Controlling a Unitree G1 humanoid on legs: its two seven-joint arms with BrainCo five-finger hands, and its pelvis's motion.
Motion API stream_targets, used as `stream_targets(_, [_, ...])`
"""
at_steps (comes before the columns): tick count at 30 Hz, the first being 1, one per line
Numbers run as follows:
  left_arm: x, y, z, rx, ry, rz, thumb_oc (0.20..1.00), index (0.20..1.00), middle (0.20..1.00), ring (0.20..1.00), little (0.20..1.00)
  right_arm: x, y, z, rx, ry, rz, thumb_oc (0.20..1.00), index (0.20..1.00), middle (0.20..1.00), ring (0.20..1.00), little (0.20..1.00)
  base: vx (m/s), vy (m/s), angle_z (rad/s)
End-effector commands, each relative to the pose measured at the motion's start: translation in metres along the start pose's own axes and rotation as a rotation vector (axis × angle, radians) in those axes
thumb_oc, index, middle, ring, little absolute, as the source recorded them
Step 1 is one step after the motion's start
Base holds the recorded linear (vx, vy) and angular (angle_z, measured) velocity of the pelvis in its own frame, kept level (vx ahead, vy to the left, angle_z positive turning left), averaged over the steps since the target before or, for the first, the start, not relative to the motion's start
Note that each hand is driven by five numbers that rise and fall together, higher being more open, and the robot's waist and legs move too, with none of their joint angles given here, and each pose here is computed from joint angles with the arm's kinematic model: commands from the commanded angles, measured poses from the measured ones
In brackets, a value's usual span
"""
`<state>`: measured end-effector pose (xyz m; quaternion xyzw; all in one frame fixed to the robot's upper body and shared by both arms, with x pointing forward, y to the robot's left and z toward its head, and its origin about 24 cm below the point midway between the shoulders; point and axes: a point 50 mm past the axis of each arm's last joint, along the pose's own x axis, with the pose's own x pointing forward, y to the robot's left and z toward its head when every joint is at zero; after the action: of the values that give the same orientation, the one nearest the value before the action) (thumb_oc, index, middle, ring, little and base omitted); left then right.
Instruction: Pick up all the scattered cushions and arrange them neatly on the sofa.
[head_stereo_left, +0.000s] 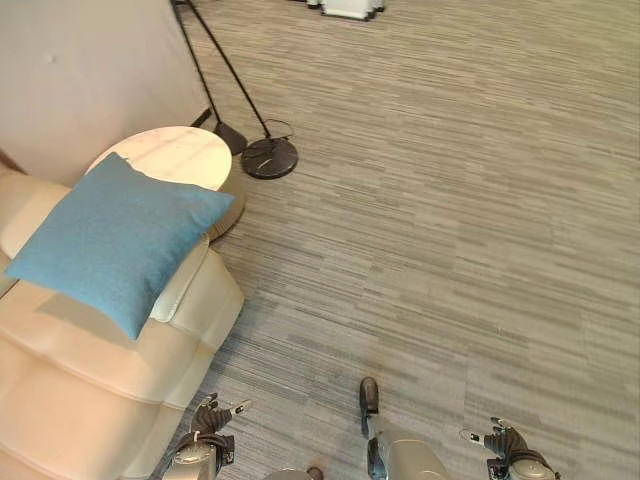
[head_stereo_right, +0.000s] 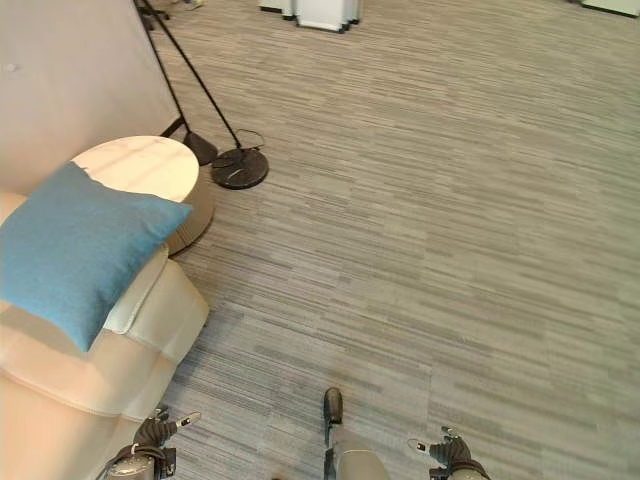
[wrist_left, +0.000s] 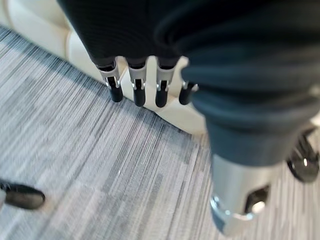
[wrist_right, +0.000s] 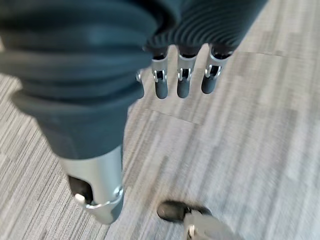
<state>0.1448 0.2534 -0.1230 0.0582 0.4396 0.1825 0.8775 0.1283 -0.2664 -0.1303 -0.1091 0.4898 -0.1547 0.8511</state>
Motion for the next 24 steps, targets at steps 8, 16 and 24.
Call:
stream_targets(8, [0.002, 0.005, 0.012, -0.090, -0.031, -0.001, 1.000, 1.000, 1.000, 1.000, 1.000, 0.000, -0.025, 0.014, -0.006, -0.064, -0.058, 1.000, 1.000, 1.000, 1.000, 1.000, 0.16, -0.128, 0.94])
stream_targets(16, [0.001, 0.014, 0.010, -0.075, -0.027, 0.032, 1.000, 1.000, 1.000, 1.000, 1.000, 0.000, -0.015, 0.022, -0.063, -0.094, -0.033, 1.000, 1.000, 1.000, 1.000, 1.000, 0.29, 0.031, 0.85])
stream_targets(24, [-0.004, 0.021, -0.015, -0.132, 0.063, 0.063, 1.000, 1.000, 1.000, 1.000, 1.000, -0.005, 0.017, 0.017, -0.097, -0.097, 0.070, 1.000, 1.000, 1.000, 1.000, 1.000, 0.43, 0.174, 0.18])
